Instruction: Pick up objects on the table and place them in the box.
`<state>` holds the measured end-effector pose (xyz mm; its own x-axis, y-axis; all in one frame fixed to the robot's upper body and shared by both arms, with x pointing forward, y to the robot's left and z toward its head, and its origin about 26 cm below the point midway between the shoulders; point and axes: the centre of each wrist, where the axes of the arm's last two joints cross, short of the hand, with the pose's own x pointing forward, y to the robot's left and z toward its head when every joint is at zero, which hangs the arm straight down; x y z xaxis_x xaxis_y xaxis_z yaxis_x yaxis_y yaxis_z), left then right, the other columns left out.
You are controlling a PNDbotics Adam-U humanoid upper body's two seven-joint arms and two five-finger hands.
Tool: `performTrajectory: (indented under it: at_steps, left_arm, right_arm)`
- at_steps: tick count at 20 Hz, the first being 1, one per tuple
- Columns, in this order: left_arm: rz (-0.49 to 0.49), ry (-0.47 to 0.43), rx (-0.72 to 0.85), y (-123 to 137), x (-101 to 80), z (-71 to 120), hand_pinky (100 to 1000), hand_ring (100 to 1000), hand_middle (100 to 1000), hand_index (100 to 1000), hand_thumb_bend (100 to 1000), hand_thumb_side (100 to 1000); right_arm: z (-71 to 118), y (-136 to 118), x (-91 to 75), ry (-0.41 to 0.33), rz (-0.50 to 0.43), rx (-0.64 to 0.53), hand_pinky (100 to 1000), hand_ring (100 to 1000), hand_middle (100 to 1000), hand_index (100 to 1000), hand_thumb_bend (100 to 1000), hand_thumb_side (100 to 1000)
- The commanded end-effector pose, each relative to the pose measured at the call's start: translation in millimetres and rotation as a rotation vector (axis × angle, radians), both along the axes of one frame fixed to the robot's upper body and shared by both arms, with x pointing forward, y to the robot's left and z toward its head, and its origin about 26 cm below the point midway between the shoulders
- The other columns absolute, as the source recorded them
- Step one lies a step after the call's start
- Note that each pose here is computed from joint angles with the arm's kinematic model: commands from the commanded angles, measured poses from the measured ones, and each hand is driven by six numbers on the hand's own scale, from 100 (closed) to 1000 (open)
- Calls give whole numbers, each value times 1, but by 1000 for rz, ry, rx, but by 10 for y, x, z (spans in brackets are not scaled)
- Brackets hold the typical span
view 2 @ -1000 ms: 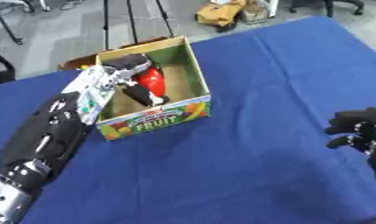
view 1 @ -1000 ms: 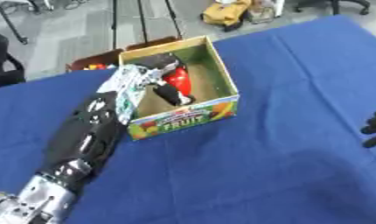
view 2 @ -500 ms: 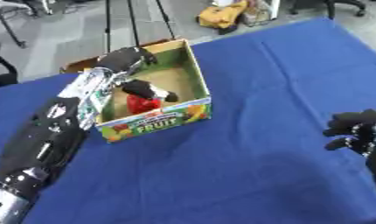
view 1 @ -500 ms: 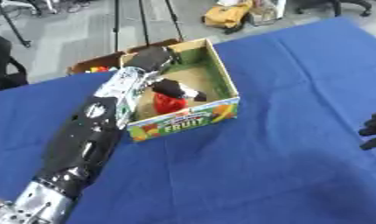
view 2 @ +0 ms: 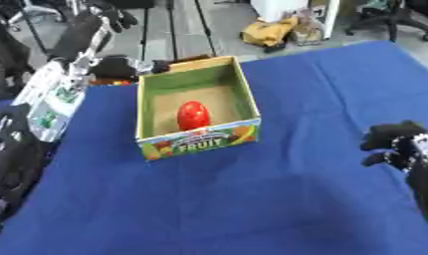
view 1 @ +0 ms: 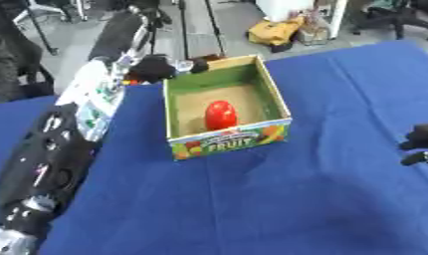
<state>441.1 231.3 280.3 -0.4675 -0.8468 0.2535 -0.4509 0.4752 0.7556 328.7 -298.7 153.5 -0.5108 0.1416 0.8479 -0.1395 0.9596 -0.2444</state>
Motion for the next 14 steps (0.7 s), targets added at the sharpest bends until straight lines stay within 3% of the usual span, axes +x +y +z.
performTrajectory:
  at_steps: [1,8,14]
  left_arm:
    - [-148,-61,-150,159,-325,89,754,623,591,725,942,843]
    - [-277,63,-476,327,-697,-709,727,592,564,700,842,885]
    - [-316,38,-638,291,-880,-1041,718,581,556,693,809,890]
  right_arm:
    - [49,-35,-11,-18,-8,11,537,648,619,717,100,889]
    - [90,-1,-42,-46,-3,25,537,646,618,715,100,878]
    - [147,54,-78,-71,14,44,536,645,616,714,100,876]
